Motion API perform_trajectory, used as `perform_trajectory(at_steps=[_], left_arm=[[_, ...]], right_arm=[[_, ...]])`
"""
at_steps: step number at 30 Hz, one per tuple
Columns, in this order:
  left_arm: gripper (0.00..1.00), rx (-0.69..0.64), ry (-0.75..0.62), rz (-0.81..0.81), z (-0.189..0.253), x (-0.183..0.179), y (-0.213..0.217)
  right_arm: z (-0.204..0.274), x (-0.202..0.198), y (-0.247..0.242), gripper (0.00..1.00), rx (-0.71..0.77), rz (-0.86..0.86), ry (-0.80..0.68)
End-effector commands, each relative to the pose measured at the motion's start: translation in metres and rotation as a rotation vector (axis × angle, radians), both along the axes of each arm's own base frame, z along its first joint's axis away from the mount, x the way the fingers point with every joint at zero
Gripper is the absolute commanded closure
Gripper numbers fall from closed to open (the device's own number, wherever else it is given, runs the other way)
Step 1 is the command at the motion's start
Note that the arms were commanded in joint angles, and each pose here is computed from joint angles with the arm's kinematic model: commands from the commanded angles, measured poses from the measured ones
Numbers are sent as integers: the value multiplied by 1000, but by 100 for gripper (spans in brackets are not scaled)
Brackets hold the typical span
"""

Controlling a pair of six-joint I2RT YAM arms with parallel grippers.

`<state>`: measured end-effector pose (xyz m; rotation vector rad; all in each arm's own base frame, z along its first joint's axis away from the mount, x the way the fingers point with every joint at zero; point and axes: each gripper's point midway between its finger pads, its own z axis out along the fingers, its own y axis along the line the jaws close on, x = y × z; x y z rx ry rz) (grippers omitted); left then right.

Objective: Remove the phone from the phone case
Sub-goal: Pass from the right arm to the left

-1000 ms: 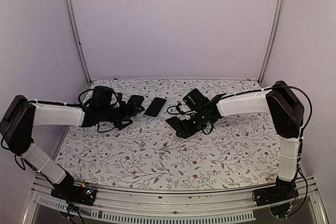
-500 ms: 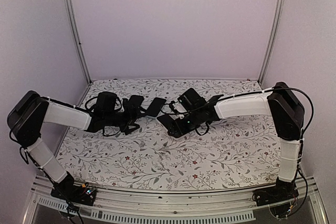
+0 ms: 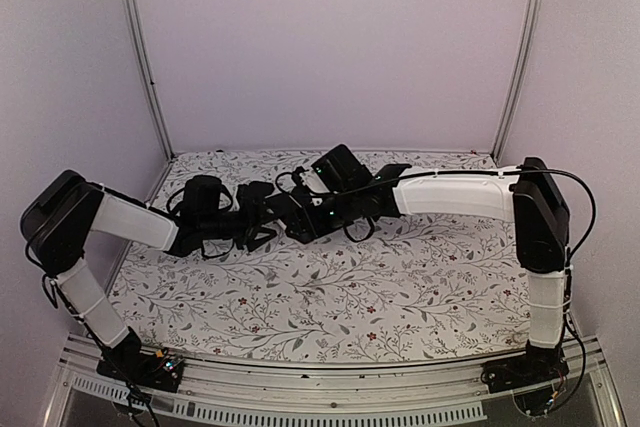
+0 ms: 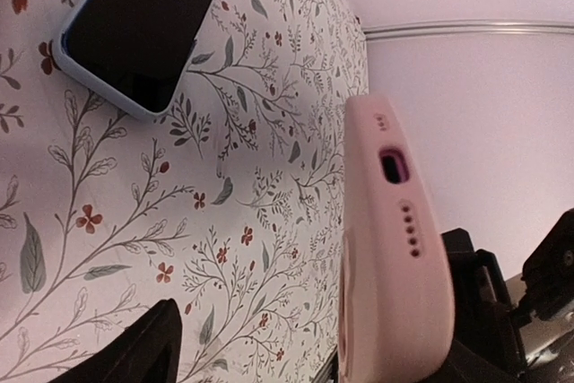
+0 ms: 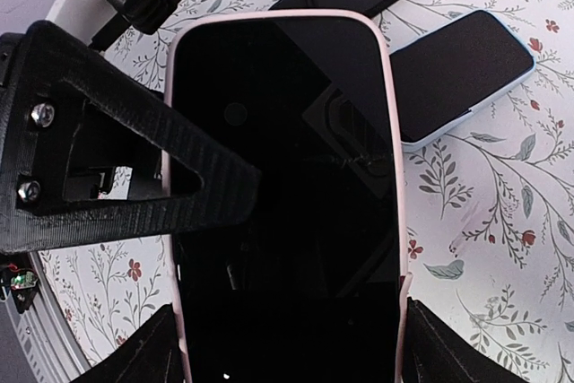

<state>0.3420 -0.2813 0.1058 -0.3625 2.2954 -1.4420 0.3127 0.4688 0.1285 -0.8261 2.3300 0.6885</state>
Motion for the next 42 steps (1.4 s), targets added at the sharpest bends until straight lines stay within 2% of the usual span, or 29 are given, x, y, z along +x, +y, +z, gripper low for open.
perform_trajectory(at_steps=[1, 18, 22, 27, 33, 37, 42], left_arm=[[24, -42, -24, -28, 6, -1, -5], [88, -87, -40, -29, 12, 5, -1], [100, -85, -49, -27, 15, 4, 0], [100, -88, -70, -27, 25, 5, 1], [100, -76, -121, -13, 42, 6, 6], [100, -68, -164, 4, 55, 7, 12], [100, -58, -215, 32, 70, 11, 24]], right_arm=[[14, 5, 16, 58, 34, -7, -24], [16, 0, 23, 58, -5, 8, -52], [19, 1, 23, 58, -4, 9, -60], [19, 2, 22, 51, -12, 2, -65], [21, 2, 18, 19, -19, -8, -68], [26, 8, 13, 2, -28, -42, -99], [33, 15, 5, 1, -36, -85, -142]])
